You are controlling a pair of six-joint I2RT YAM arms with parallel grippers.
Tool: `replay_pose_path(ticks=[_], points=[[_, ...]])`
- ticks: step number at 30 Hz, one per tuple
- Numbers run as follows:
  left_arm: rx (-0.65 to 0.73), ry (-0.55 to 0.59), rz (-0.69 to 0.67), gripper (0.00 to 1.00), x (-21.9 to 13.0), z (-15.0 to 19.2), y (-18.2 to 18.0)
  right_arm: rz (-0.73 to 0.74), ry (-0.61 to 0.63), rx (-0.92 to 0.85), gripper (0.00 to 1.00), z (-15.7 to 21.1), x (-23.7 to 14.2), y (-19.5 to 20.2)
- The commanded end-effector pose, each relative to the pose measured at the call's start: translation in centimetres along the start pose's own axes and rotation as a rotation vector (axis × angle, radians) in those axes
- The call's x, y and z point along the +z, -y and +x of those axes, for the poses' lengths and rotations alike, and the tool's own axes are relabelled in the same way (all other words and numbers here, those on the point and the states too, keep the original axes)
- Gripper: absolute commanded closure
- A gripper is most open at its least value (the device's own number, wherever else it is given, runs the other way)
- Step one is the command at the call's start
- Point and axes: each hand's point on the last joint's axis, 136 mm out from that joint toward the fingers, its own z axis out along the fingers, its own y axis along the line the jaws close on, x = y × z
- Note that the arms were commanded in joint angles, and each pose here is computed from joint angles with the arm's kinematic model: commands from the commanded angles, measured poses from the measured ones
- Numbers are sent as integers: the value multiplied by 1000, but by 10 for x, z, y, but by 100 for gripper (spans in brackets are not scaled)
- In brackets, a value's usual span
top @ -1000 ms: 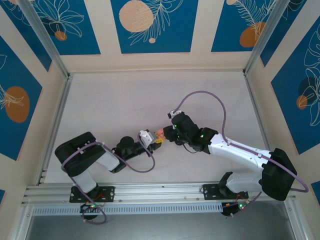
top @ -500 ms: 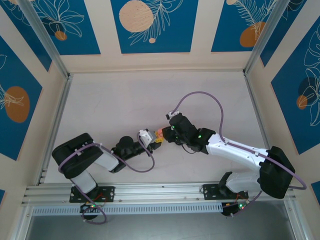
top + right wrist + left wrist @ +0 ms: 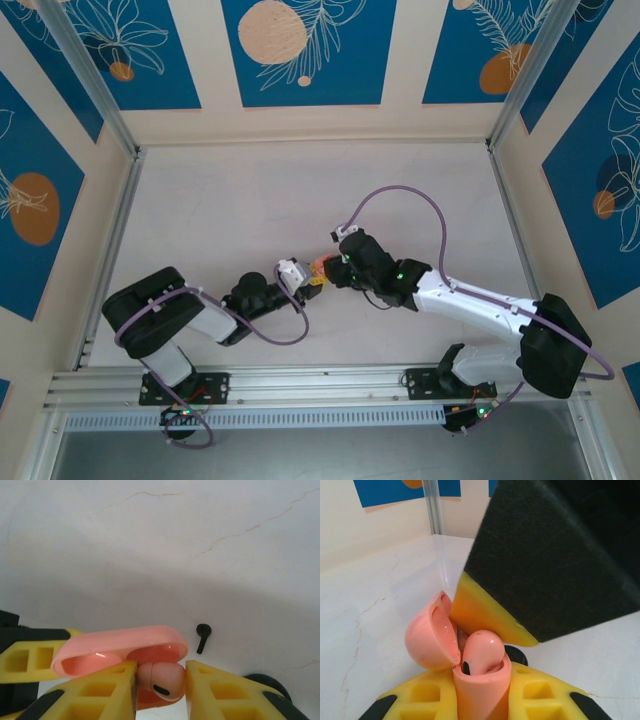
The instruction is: Insert the wireless bluetooth earbuds into the charging case
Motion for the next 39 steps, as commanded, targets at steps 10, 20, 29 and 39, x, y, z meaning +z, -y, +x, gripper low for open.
replay_pose_path(ticks=[10, 20, 29, 39], points=[[25, 120, 7, 91, -3, -36, 5, -103, 2, 34, 62, 7, -11, -11], [28, 125, 12, 91, -4, -38, 6, -241, 57, 125, 55, -5, -25, -14], [32, 126, 19, 91, -2, -38, 8, -364, 68, 206, 51, -9, -30, -13], [33, 124, 21, 91, -1, -38, 8, -450, 82, 225, 46, -20, -37, -18]])
